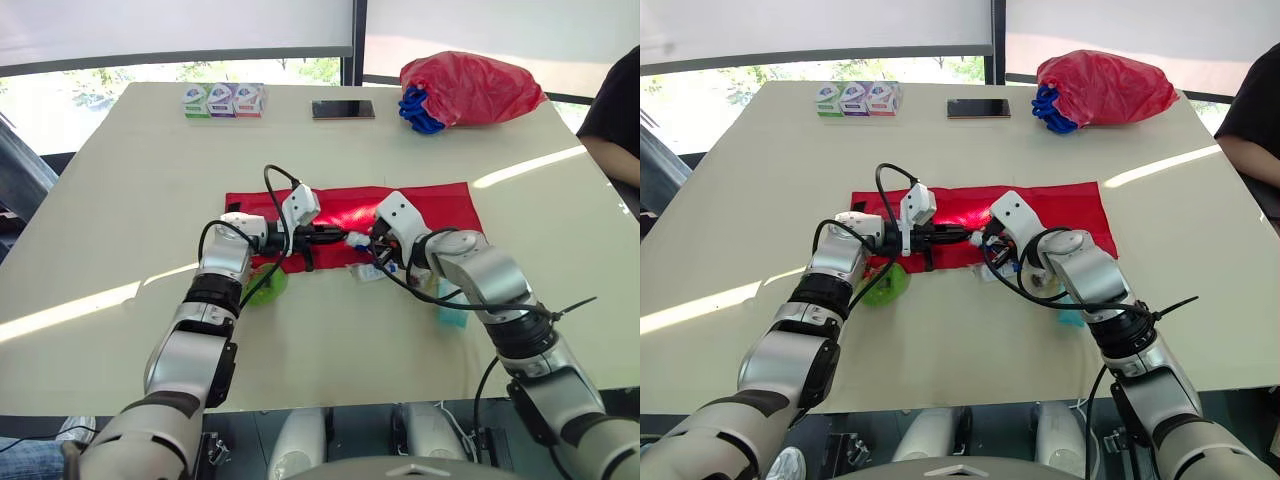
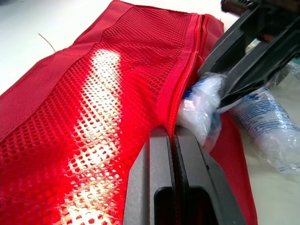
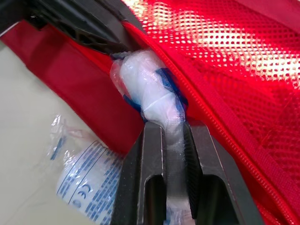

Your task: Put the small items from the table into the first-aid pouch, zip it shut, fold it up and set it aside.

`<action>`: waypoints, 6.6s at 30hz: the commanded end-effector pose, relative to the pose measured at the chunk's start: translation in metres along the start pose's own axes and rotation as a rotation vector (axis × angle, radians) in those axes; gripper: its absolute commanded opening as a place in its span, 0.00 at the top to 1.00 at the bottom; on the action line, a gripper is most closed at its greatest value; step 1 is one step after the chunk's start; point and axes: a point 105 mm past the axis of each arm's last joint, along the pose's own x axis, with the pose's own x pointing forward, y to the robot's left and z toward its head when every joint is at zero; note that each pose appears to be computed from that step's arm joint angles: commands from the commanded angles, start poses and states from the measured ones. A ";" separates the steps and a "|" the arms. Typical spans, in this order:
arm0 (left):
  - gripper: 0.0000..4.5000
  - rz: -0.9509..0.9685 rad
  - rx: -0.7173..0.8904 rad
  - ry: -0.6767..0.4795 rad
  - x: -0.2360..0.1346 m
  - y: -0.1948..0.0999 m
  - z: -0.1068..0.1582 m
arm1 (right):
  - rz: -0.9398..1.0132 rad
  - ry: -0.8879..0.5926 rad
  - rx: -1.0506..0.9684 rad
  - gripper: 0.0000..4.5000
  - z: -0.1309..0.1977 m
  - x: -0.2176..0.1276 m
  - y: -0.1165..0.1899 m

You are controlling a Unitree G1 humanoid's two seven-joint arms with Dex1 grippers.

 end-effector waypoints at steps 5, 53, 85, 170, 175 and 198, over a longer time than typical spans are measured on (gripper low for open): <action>1.00 0.016 0.047 -0.086 0.003 0.003 0.022 | -0.068 0.007 0.030 0.97 -0.007 -0.007 -0.016; 1.00 0.000 0.064 -0.019 0.009 -0.002 -0.008 | 0.066 -0.198 0.084 0.67 0.016 -0.048 0.013; 1.00 -0.042 0.085 -0.029 0.011 -0.010 0.000 | -0.023 -0.210 -0.084 0.99 0.027 0.025 0.006; 1.00 0.022 0.127 0.019 0.016 0.001 -0.005 | 0.340 0.082 -0.607 0.01 -0.004 -0.045 0.016; 1.00 0.025 0.128 0.020 0.014 0.002 -0.006 | 0.307 0.166 -0.638 0.01 -0.010 -0.037 0.009; 1.00 0.028 0.124 -0.002 0.017 0.001 -0.005 | 0.197 0.082 -0.237 0.99 0.002 -0.041 0.001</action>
